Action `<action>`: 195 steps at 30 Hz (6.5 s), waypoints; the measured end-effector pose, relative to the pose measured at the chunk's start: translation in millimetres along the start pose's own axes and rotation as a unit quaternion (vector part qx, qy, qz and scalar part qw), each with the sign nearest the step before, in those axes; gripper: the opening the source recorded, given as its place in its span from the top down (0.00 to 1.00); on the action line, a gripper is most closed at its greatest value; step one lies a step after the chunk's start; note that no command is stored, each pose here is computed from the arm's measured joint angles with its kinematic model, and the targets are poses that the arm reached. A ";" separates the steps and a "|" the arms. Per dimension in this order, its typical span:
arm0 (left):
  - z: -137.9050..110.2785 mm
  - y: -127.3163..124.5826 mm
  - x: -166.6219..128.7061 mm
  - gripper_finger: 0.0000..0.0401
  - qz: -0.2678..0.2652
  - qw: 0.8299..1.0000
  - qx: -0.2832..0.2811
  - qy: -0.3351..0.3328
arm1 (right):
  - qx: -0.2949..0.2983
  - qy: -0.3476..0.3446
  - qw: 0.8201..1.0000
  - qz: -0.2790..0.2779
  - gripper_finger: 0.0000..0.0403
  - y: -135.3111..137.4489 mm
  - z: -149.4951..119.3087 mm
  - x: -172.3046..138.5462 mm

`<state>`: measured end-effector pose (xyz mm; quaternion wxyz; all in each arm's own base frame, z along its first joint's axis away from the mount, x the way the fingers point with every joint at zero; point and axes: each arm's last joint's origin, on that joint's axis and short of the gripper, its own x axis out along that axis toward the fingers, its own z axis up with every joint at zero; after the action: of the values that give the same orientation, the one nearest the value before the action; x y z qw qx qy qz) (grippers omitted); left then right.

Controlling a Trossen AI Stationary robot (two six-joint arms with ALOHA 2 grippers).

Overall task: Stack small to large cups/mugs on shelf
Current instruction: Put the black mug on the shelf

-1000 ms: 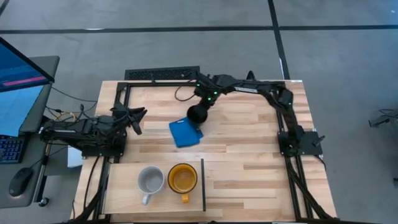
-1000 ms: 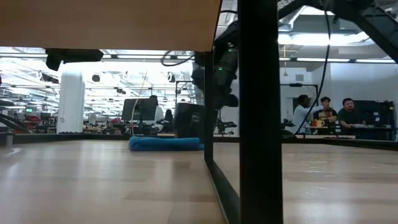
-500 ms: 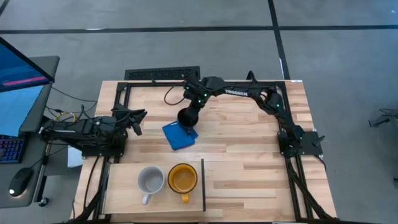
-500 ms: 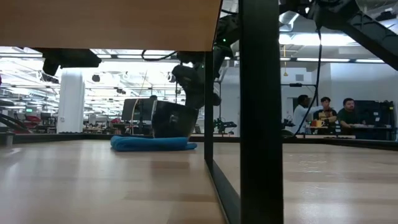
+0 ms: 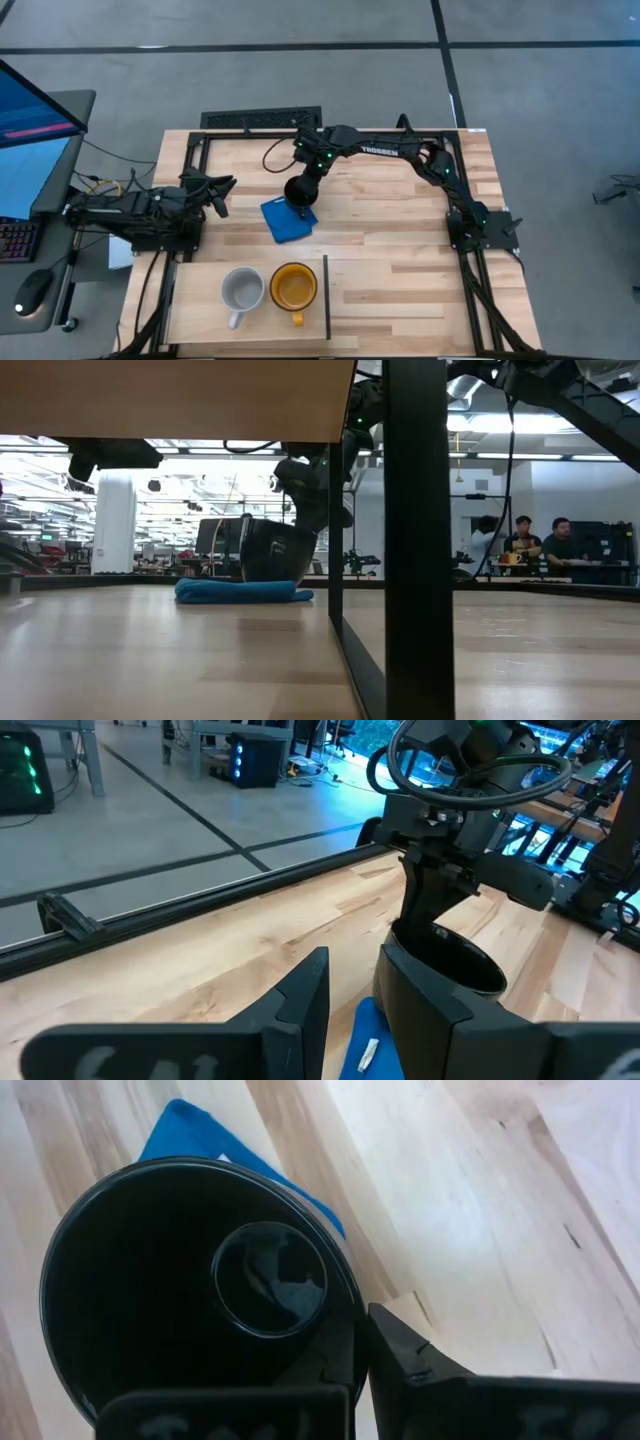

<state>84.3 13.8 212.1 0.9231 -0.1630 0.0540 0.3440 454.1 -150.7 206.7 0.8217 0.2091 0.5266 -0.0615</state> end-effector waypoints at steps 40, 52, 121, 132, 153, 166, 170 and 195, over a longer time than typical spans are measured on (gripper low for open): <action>0.0 0.0 0.0 0.79 0.000 1.000 0.000 0.000 | 0.006 0.011 1.000 -0.014 0.84 0.2 -2.3 -3.2; 0.0 0.0 0.0 0.79 0.000 1.000 0.000 0.000 | 0.010 0.011 1.000 -0.013 0.83 0.3 -2.4 -3.2; -1.2 0.6 0.0 0.79 0.003 1.000 0.005 0.005 | -0.064 -0.033 0.997 -0.012 0.50 23.6 21.8 -82.0; -1.3 0.7 0.0 0.79 0.003 1.000 0.010 0.005 | -0.091 -0.158 0.983 -0.037 0.50 40.2 21.3 -162.3; -1.4 0.8 0.0 0.79 0.004 1.000 0.026 0.006 | -0.068 -0.286 0.954 -0.064 0.50 38.2 -44.8 -216.9; -1.2 1.2 0.0 0.79 0.012 0.999 0.038 0.002 | -0.029 -0.409 0.911 -0.050 0.50 25.8 -146.4 -203.4; -1.2 1.2 0.0 0.79 0.012 0.999 0.038 0.002 | -0.035 -0.442 0.895 -0.043 0.50 21.9 -178.2 -198.1; -1.1 1.4 0.0 0.79 0.014 0.999 0.038 0.001 | -0.001 -0.565 0.824 -0.046 0.50 -9.2 -304.2 -140.4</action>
<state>83.4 14.4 210.7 0.9237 -0.1269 0.0701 0.3546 134.2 -51.5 220.4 0.9718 0.1130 -0.0213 -0.2061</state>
